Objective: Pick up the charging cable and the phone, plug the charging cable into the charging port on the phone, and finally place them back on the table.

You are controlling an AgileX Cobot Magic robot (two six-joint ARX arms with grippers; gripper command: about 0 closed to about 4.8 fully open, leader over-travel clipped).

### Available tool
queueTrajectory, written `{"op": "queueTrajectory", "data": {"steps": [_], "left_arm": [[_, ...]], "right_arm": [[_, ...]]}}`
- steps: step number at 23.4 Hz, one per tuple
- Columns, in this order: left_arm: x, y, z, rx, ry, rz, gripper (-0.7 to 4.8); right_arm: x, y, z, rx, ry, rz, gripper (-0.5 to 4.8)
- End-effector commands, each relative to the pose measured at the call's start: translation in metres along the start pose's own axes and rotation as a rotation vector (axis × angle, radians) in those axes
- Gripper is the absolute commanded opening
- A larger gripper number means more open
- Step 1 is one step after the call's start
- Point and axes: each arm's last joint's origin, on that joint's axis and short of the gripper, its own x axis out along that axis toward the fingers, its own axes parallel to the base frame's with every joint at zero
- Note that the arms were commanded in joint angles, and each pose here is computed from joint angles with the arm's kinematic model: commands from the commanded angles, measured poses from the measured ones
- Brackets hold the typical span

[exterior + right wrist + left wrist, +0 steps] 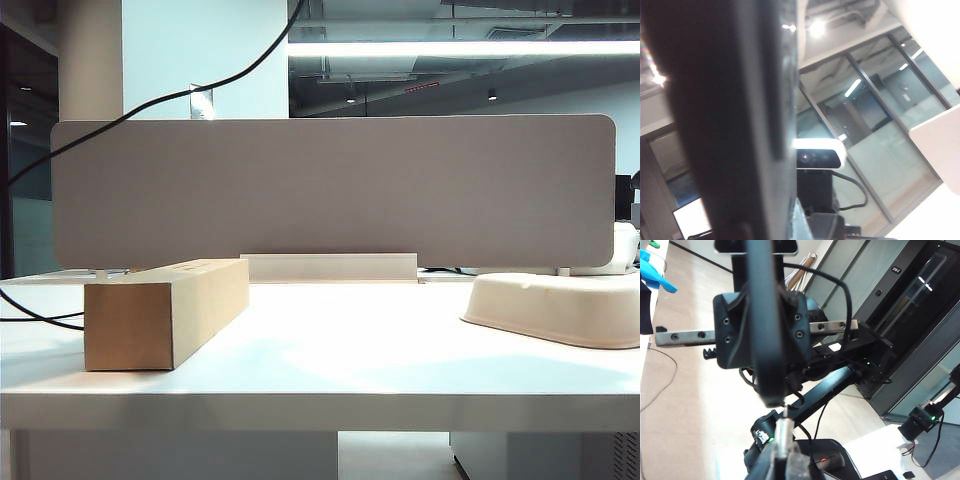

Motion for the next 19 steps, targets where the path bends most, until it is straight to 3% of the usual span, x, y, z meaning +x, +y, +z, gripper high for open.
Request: {"op": "queueTrajectory", "data": {"steps": [1,19], "left_arm": [[-0.0001,-0.0021,0.002,0.009,0.001,-0.008,-0.06],[0.0005,0.0019,0.0058,0.015,-0.018,0.012,-0.06]], "right_arm": [[0.0012,0.0049,0.0036,-0.026,-0.023,0.035,-0.05],[0.0024,0.0019,0.002,-0.026,-0.004,0.042,-0.05]]}}
